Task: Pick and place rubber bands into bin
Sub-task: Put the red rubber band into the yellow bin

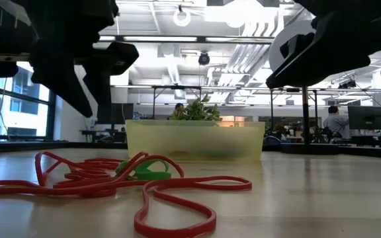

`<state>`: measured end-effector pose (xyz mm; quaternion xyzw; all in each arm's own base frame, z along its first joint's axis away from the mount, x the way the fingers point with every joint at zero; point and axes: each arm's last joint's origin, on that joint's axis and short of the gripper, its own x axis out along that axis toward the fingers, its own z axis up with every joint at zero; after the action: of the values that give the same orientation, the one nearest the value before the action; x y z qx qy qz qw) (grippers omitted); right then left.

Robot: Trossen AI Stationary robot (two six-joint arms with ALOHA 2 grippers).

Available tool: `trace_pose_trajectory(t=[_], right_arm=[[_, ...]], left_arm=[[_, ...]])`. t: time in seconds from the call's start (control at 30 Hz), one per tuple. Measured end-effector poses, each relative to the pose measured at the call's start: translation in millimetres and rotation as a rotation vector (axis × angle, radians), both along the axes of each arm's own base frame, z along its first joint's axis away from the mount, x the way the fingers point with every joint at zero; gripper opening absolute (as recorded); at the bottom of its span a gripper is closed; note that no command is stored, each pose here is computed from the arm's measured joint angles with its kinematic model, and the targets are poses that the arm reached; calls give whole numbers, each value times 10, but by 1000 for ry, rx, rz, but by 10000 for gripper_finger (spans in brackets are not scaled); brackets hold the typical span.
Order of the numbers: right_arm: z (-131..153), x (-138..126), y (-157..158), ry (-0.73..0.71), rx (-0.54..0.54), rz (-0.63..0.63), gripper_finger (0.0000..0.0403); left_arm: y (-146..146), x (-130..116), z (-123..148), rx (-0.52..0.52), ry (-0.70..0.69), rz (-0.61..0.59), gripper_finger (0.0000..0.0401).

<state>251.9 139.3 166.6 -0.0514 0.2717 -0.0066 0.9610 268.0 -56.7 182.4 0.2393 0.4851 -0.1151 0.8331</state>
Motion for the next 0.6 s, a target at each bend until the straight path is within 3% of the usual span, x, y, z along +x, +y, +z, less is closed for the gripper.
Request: trace_pose_trajectory(t=[0.33,0.6], right_arm=[[26,15,13,-27,12,10,139],[26,12,19,-26,22,7,139]], left_arm=[[25,159,-202,-20,-66,59,85],[159,223,-402,-58,10,102,85]])
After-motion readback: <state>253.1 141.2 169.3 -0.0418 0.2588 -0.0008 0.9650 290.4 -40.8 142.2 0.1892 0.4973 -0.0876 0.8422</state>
